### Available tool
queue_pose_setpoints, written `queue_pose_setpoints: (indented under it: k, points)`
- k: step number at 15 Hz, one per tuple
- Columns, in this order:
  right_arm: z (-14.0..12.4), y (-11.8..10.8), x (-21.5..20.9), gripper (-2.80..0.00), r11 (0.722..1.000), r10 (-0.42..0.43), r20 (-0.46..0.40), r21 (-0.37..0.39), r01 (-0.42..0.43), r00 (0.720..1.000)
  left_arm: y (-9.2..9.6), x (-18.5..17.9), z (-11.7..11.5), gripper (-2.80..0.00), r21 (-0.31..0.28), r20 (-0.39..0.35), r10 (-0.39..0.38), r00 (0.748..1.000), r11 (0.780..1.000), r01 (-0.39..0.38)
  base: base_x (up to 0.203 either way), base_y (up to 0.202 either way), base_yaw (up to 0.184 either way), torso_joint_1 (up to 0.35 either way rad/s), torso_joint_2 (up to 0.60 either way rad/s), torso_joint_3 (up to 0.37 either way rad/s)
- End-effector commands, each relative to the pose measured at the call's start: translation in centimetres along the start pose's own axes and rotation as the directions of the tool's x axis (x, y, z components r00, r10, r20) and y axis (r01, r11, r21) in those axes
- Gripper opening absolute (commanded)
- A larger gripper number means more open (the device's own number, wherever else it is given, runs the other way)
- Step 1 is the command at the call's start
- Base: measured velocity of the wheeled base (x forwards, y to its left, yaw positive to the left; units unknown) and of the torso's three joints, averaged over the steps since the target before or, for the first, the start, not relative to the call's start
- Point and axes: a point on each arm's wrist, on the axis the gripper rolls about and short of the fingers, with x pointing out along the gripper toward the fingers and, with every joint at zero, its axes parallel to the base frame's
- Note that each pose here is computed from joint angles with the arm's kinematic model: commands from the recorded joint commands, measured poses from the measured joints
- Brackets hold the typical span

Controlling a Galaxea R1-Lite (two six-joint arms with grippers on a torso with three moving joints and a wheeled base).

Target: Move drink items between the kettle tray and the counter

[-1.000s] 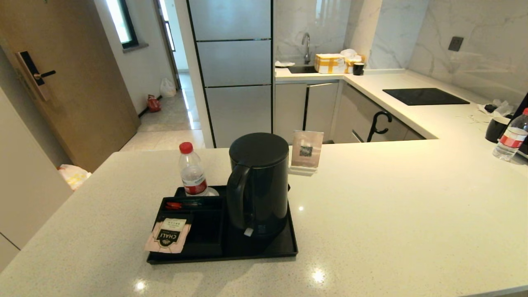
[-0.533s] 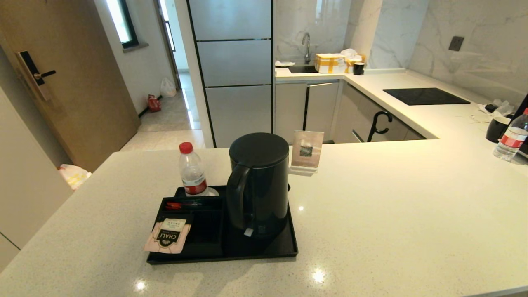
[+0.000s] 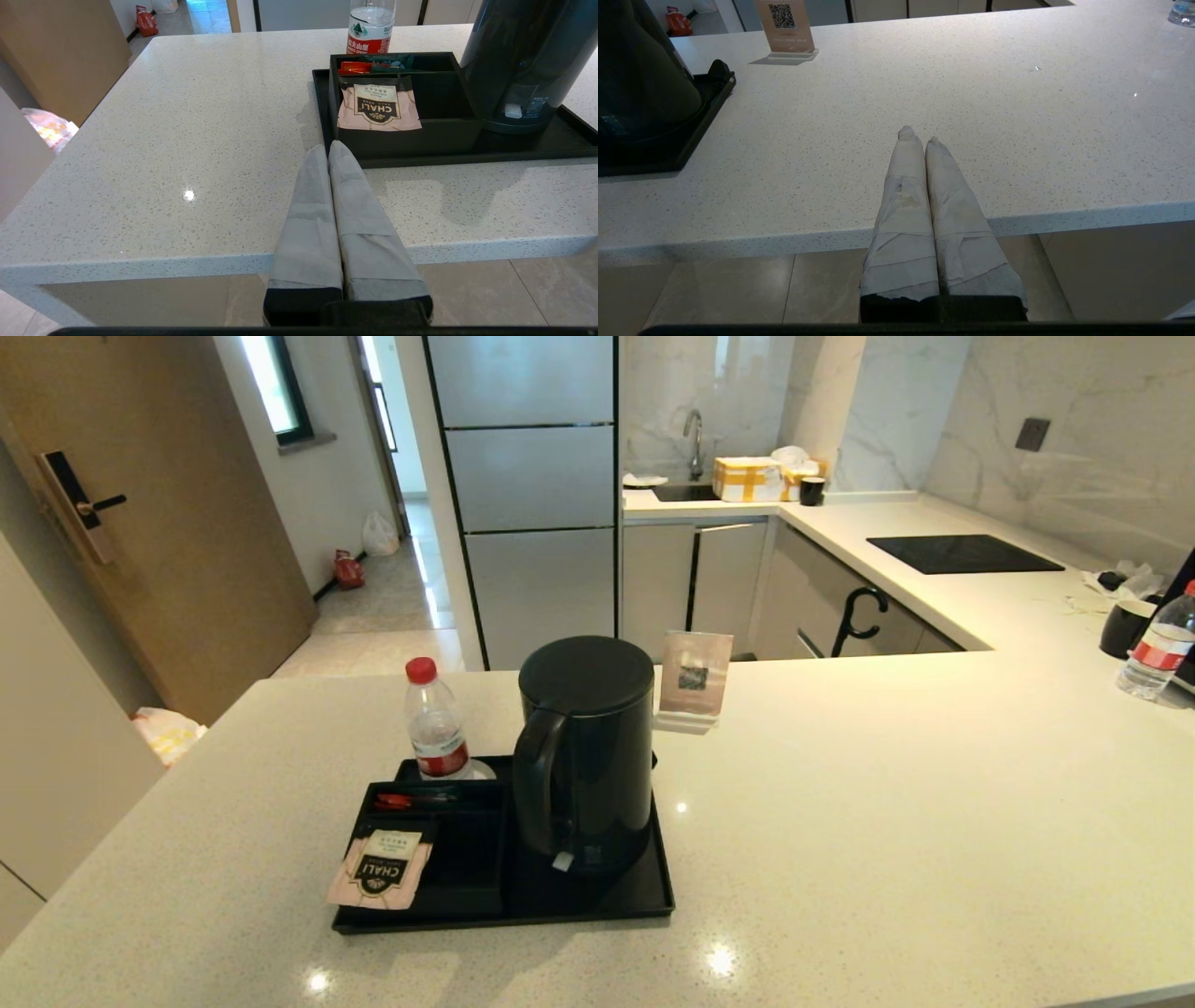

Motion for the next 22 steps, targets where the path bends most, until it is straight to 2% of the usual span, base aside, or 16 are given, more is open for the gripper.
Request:
queue_pose_setpoints:
  k: [1, 7, 22]
  points:
    - [0.01, 0.00, 0.01, -2.80, 1.000, 0.000, -0.003, 0.001, 0.000, 1.000, 0.00, 0.01, 0.00, -2.80, 0.000, -0.002, 0.000, 1.000, 1.000, 0.000, 0.000, 0.000, 0.000, 0.000, 0.00, 0.000]
    - [0.00, -0.01, 0.05, -2.80, 1.000, -0.003, 0.003, 0.028, 0.003, 1.000, 0.00, 0.01, 0.00, -2.80, 0.000, -0.002, 0.000, 1.000, 1.000, 0.000, 0.000, 0.000, 0.000, 0.000, 0.00, 0.000]
    - [0.00, 0.00, 0.05, -2.80, 1.000, -0.001, 0.003, 0.027, 0.001, 1.000, 0.00, 0.01, 0.00, -2.80, 0.000, -0.002, 0.000, 1.000, 1.000, 0.000, 0.000, 0.000, 0.000, 0.000, 0.00, 0.000]
